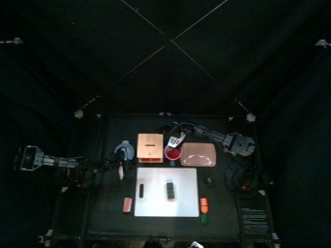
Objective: Place sushi on board then cut the sushi with the knife then place the pieces on the plate
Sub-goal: Grasp knife edge with left hand
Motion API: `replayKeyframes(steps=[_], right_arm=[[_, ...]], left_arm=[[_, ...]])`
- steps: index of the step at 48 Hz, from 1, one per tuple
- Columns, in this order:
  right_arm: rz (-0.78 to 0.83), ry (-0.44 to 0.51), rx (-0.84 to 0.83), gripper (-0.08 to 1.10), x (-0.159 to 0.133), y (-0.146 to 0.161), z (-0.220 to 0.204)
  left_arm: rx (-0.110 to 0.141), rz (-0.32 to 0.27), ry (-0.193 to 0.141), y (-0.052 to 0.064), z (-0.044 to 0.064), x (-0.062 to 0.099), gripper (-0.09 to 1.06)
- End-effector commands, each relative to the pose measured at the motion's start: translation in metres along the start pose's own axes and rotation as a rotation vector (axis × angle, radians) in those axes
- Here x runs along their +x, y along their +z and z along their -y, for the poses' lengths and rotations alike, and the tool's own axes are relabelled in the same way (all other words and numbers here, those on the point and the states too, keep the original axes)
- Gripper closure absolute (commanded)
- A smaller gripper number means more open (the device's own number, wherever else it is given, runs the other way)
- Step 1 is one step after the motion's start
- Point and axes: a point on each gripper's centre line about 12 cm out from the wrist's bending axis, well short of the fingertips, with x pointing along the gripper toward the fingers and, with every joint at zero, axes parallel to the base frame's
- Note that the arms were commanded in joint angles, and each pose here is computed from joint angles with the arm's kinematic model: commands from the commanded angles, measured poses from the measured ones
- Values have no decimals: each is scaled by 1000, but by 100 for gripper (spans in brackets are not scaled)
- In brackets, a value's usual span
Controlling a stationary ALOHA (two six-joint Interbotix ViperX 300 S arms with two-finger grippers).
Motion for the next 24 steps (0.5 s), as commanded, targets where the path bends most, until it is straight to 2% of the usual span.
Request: replayKeyframes(steps=[1, 24], right_arm=[[92, 1, -23, 67, -36, -9, -9], [264, 13, -70, 68, -104, -33, -28]], left_arm=[[-4, 18, 0, 6, 1, 1, 100], [-4, 20, -1, 6, 1, 1, 100]])
